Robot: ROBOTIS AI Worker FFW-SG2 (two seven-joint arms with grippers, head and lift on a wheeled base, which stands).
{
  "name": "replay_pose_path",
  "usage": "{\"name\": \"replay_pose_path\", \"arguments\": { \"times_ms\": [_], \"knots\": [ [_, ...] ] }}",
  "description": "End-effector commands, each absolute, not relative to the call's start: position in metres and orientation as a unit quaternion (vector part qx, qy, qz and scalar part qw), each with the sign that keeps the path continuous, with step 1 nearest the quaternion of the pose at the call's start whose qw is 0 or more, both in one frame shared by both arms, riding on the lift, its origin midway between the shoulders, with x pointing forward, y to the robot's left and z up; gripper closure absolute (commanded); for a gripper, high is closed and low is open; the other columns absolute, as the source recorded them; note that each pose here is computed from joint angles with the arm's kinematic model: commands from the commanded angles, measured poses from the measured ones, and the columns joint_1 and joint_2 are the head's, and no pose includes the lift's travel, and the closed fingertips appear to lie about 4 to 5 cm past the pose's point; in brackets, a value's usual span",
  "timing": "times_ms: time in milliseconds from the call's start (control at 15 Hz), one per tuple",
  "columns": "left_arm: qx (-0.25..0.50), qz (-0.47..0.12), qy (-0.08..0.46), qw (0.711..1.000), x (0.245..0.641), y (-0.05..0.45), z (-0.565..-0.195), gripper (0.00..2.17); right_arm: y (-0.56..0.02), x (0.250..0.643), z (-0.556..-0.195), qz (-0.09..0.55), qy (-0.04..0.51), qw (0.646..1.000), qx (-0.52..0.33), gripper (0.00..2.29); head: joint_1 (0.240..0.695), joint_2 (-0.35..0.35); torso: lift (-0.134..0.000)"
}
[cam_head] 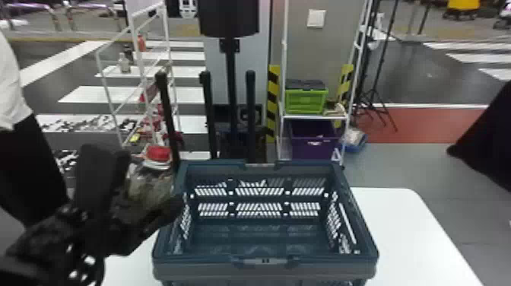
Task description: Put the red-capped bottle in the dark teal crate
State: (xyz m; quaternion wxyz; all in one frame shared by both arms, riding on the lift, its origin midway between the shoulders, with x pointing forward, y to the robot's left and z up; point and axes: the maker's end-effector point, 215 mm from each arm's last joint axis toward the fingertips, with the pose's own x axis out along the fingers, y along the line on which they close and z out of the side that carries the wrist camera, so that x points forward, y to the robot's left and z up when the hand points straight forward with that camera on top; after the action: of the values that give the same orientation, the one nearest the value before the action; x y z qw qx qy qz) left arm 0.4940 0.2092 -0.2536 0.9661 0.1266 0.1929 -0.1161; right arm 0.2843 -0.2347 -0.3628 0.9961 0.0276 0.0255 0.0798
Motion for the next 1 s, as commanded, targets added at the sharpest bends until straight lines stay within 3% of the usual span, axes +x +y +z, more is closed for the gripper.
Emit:
{"name": "replay_pose_path", "arguments": {
  "times_ms": [0, 267, 600, 933],
  "knots": [
    [0.127, -0.177, 0.207, 0.954, 0.525, 0.179, -0.256, 1.78, -0.237, 0.284, -0.364, 0.075, 0.026, 0.996, 0.027, 0.15, 0.499, 0.000, 0.000],
    [0.177, -0.298, 0.244, 0.906, 0.555, 0.100, -0.283, 1.78, -0.241, 0.283, -0.368, 0.069, 0.030, 0.997, 0.028, 0.15, 0.499, 0.000, 0.000],
    [0.196, -0.387, 0.301, 0.849, 0.576, 0.056, -0.345, 1.78, -0.244, 0.280, -0.368, 0.064, 0.030, 0.997, 0.027, 0.15, 0.499, 0.000, 0.000],
    [0.216, -0.462, 0.315, 0.800, 0.590, 0.017, -0.396, 1.78, -0.245, 0.279, -0.371, 0.061, 0.031, 0.997, 0.028, 0.15, 0.499, 0.000, 0.000]
  ]
}}
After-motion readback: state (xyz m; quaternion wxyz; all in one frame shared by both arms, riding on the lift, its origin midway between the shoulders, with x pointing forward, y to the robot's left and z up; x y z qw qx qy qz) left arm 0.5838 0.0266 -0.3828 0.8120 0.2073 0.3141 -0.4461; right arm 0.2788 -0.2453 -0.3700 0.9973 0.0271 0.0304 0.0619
